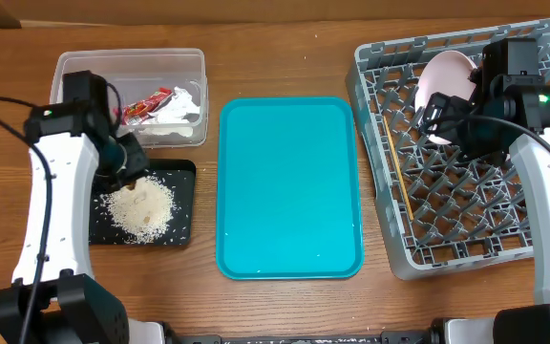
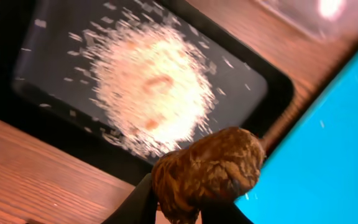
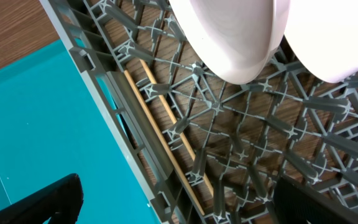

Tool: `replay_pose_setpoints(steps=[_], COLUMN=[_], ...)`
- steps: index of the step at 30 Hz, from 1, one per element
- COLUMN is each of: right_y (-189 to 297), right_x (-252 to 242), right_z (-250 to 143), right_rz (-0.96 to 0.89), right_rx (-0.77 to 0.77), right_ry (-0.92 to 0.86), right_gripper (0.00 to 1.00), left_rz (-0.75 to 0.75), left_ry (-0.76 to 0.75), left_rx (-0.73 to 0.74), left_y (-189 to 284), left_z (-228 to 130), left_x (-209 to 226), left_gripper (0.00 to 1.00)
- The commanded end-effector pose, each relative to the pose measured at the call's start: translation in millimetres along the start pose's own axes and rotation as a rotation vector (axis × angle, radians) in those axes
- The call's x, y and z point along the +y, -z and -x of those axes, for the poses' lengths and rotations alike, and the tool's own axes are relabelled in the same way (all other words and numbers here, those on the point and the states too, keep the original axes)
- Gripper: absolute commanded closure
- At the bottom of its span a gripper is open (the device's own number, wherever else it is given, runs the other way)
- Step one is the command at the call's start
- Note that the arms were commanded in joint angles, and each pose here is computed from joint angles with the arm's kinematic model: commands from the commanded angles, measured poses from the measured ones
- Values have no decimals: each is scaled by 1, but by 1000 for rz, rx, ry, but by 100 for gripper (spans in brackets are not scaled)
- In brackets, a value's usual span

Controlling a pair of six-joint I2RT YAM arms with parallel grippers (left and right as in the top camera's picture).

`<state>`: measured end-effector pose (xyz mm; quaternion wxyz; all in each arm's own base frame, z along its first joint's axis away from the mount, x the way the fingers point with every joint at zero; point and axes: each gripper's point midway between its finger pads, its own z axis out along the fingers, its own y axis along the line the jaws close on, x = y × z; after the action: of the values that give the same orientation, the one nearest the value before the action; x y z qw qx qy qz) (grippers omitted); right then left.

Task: Sort waste into correct bins and load items into the dishwasher
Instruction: 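Carry the food scrap left and drop it onto the black tray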

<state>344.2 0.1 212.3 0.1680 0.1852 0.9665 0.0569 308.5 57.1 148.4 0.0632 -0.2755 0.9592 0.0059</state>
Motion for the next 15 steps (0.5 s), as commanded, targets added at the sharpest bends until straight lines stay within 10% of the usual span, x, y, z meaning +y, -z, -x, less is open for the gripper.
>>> replay_pose_setpoints(steps=[1,15], right_y=[0,0], right_x=[0,0], right_z=[1,1], right_rz=[3,3], right_rx=[-3,-3], right_ry=[2,2], right_gripper=[0,0], left_rz=[115,325], left_ry=[122,272], left_rx=[-84,-92], left_y=[4,-59], left_z=[18,22], left_x=[29,68], left_gripper=[74,75])
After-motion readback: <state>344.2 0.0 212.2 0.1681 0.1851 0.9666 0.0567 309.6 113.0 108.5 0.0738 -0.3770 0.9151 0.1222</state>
